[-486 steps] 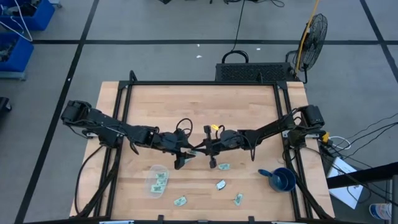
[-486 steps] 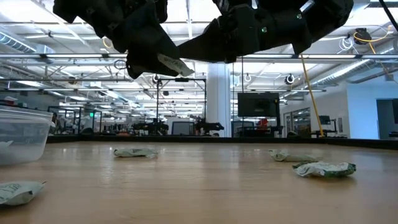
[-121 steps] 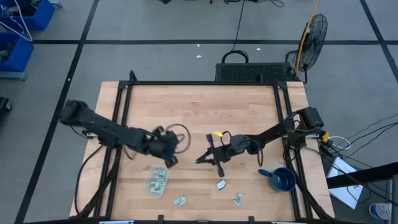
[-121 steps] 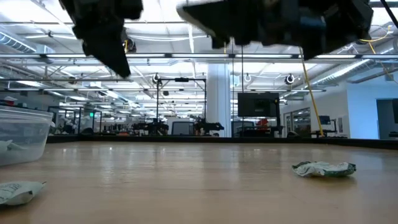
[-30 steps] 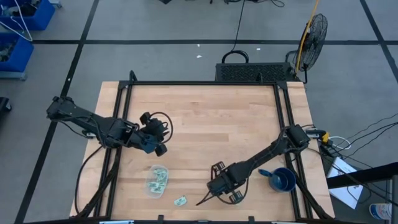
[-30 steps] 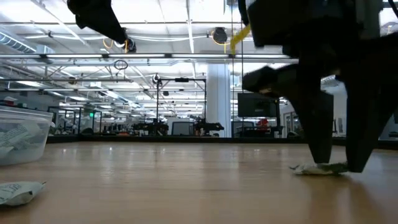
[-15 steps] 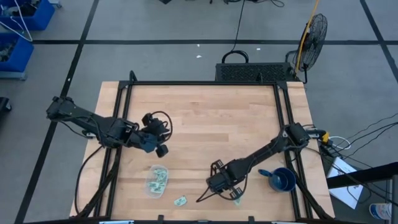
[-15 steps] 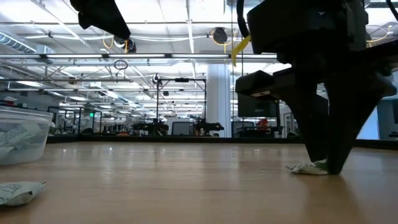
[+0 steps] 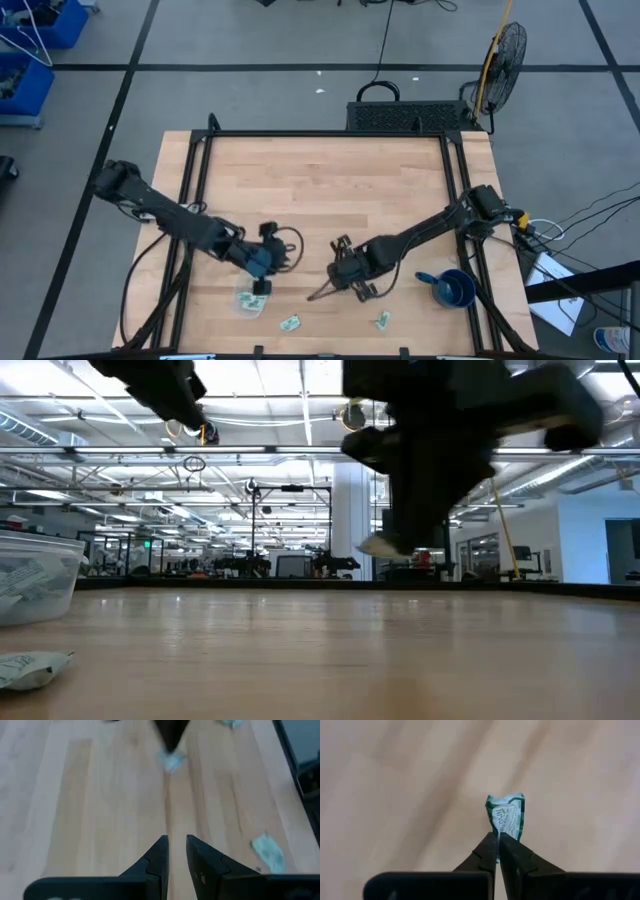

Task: Pick and place Stevia / Truvia into bins
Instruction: Put the truvia packet into the transparent container

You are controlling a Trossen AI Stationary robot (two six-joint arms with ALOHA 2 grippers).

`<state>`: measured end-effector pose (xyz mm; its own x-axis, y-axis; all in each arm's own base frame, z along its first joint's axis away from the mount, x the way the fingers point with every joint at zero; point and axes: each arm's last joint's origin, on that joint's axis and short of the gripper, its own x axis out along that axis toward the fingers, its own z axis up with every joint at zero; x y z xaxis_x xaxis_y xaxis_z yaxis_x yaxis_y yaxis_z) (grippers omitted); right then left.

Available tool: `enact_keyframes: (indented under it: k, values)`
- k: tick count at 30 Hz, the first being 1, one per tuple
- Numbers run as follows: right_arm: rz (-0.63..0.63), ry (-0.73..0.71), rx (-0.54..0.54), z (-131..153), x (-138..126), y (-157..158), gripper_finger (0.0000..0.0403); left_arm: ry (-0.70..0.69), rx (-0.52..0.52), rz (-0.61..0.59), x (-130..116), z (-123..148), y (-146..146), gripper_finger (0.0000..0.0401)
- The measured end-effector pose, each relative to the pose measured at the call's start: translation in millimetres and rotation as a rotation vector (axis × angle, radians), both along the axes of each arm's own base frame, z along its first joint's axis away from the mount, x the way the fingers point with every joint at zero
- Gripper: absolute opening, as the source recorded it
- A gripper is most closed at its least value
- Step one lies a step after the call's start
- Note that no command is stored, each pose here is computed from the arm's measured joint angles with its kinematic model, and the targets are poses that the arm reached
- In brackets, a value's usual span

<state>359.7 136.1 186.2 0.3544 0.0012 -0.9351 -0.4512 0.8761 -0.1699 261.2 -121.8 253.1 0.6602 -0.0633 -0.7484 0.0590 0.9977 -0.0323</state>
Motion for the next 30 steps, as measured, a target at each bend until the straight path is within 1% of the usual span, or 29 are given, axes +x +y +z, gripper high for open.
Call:
enact_keyframes:
  k: [2, 3, 7, 10, 14, 19, 26, 30]
  values:
    - [-0.03, -0.044, 0.014, 2, 7, -10, 0.0005, -0.051, 0.003, 0.016, 12, -8, -9, 0.0072]
    - [-0.033, -0.074, 0.031, 4, 12, -14, 0.0004, -0.069, 0.021, 0.009, 17, -13, -12, 0.0072]
    - [0.022, -0.13, 0.104, 7, 23, -27, 0.0005, -0.08, 0.167, -0.071, 32, -37, -23, 0.0072]
    - [0.01, -0.168, 0.177, 11, 31, -38, 0.0008, -0.055, 0.247, -0.105, 38, -52, -25, 0.0072]
    - [0.007, -0.174, 0.281, 12, 36, -47, 0.001, -0.068, 0.32, -0.057, 43, -59, -25, 0.0072]
    - [-0.007, -0.18, 0.305, 13, 37, -50, 0.001, -0.065, 0.345, -0.066, 43, -60, -23, 0.0072]
    - [-0.011, -0.248, 0.329, 17, 42, -48, 0.0011, -0.069, 0.328, -0.086, 45, -59, -23, 0.0072]
    - [-0.008, -0.252, 0.327, 17, 43, -48, 0.0008, -0.065, 0.328, -0.085, 44, -59, -23, 0.0072]
